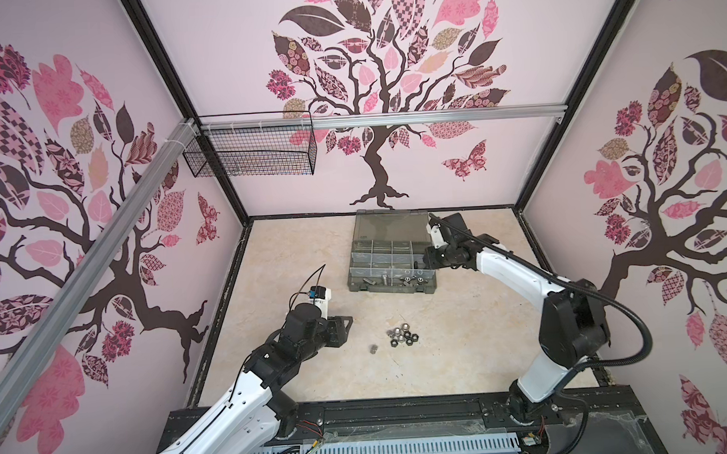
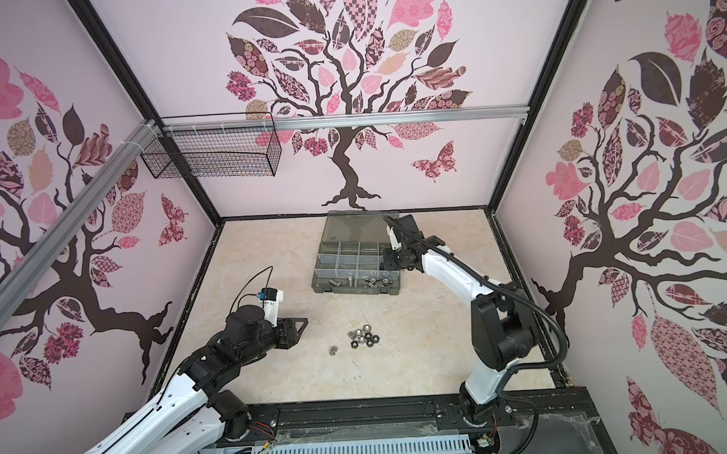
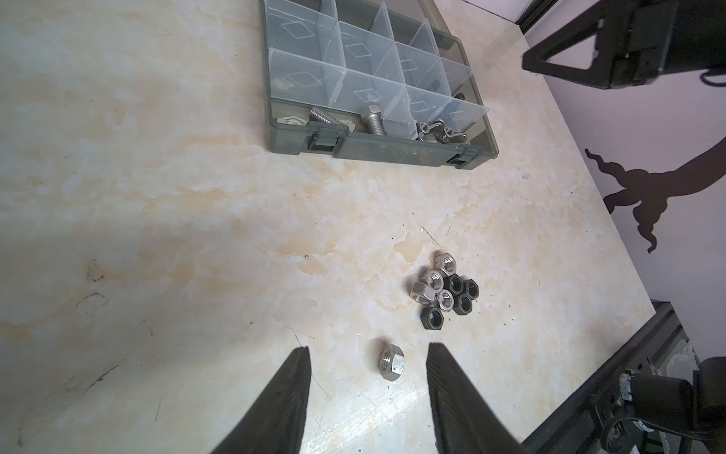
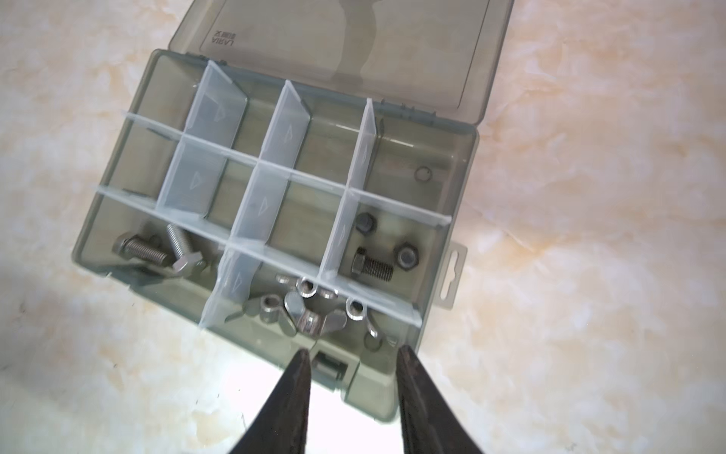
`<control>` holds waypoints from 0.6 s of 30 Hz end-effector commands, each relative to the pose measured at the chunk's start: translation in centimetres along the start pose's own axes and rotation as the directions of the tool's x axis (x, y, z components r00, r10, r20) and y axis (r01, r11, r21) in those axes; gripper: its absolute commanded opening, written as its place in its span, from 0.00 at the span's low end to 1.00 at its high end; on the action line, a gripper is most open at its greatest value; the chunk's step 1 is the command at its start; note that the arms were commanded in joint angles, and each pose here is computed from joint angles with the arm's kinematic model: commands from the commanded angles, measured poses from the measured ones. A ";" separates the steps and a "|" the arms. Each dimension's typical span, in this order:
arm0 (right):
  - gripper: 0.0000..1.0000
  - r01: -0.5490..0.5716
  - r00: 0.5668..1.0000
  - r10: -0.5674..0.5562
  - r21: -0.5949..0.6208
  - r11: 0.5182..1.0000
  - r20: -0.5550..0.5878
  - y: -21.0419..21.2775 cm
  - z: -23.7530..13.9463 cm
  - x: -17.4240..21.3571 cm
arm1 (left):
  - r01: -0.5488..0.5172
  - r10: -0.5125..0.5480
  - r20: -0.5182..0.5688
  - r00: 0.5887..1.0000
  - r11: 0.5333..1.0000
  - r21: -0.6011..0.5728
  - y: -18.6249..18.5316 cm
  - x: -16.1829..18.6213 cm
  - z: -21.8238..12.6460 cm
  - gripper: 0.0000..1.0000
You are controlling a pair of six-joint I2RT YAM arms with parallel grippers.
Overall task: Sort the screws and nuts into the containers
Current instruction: 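Open the right gripper to drop the bolt into a compartment, then withdraw the right gripper while the left gripper reaches toward a lone silver nut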
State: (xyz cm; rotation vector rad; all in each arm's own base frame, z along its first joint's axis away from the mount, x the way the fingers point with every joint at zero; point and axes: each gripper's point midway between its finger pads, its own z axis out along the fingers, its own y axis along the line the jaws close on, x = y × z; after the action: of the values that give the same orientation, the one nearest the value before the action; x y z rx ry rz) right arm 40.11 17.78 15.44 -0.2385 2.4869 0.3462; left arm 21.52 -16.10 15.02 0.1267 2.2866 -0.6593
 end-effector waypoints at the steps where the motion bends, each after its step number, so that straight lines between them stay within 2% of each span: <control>1: 0.39 -0.042 0.999 0.042 -0.034 0.999 0.001 0.3 -1.7 2.0 | -0.009 0.009 -0.046 0.999 1.000 0.004 0.2 1.3 0.6 0.51; 4: 0.40 -0.019 0.999 0.019 0.010 1.000 -0.032 0.0 -2.0 5.4 | -0.026 0.027 -0.080 0.996 1.000 0.010 0.1 2.0 1.1 0.50; 9: 0.40 -0.043 0.995 0.042 -0.006 0.999 -0.090 0.3 -2.3 9.6 | -0.109 0.110 -0.149 0.983 0.994 0.011 -0.8 3.5 2.1 0.50; 18: 0.40 -0.083 0.992 0.080 -0.028 0.996 -0.101 0.3 -2.6 11.6 | -0.209 0.209 -0.293 0.933 0.977 0.035 -2.4 6.8 5.0 0.46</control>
State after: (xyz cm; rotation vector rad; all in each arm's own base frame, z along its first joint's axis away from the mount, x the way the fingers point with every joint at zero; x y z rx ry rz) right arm 29.31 15.98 9.32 -0.1962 2.6348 0.3779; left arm 18.43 -19.92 7.46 0.4414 2.5567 -0.5457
